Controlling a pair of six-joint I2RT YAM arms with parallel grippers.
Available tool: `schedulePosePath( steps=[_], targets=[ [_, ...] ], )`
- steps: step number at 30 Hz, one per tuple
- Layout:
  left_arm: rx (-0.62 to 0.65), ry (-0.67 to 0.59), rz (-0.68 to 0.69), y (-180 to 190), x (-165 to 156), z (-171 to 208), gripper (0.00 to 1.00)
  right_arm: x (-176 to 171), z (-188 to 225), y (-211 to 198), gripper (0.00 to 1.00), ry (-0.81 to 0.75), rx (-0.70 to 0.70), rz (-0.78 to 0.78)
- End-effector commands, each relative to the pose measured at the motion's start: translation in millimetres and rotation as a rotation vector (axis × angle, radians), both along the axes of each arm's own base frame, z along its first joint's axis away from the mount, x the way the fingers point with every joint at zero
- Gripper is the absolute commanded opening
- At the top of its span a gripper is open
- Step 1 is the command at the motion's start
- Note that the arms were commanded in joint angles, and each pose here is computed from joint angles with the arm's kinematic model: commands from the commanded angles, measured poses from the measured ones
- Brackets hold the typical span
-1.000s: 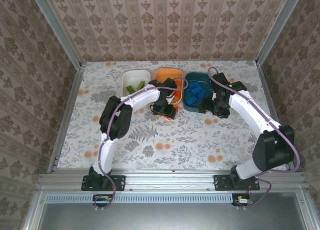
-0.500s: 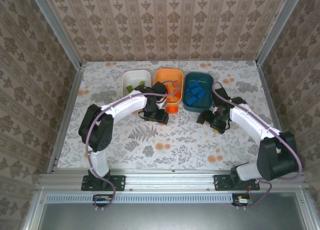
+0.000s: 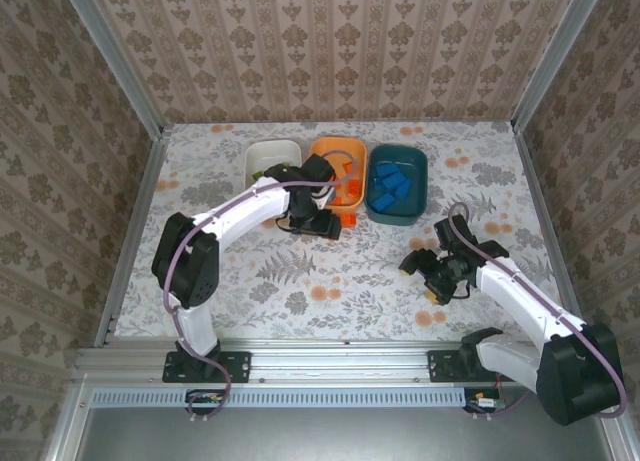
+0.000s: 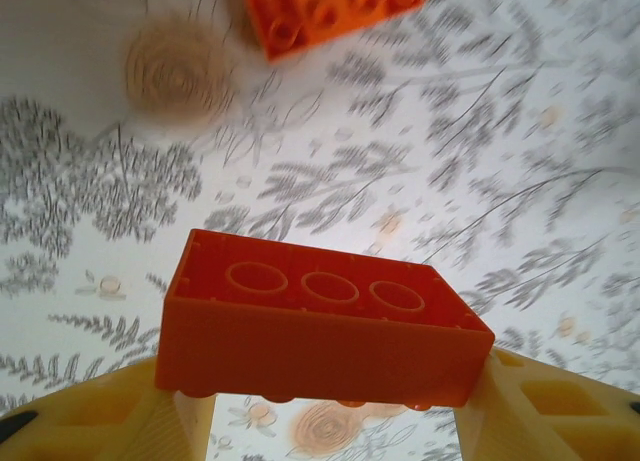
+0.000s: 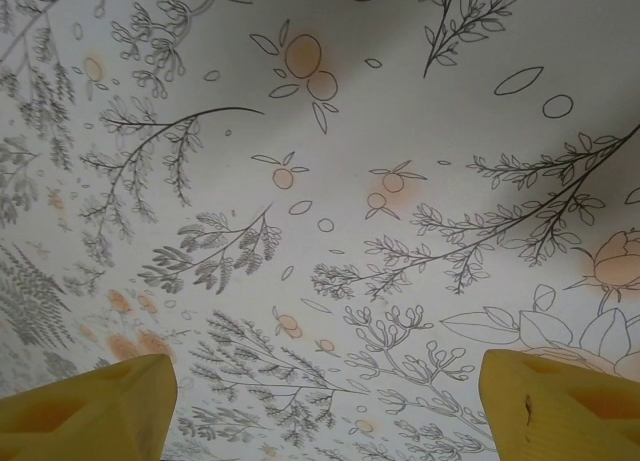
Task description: Sort the legos into containers by color
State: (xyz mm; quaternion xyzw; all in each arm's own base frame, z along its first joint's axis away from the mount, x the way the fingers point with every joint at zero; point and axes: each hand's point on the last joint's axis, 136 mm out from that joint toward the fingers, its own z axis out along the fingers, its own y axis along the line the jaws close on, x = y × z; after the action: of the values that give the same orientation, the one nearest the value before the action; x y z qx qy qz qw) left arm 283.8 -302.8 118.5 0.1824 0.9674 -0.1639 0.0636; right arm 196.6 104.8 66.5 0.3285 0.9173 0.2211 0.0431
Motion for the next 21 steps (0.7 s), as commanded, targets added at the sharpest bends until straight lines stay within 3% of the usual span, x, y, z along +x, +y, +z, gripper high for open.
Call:
schedulePosePath(
  steps=[1,21],
  targets=[
    [-0.027,0.008,0.013,-6,9,13,0.59,-2,4,0,0.81,0.008,0.012,-0.014],
    [-0.077,-0.059,0.063,-12,72,47,0.6,5,9,-7,0.83,0.032,-0.032,0.07]
  ],
)
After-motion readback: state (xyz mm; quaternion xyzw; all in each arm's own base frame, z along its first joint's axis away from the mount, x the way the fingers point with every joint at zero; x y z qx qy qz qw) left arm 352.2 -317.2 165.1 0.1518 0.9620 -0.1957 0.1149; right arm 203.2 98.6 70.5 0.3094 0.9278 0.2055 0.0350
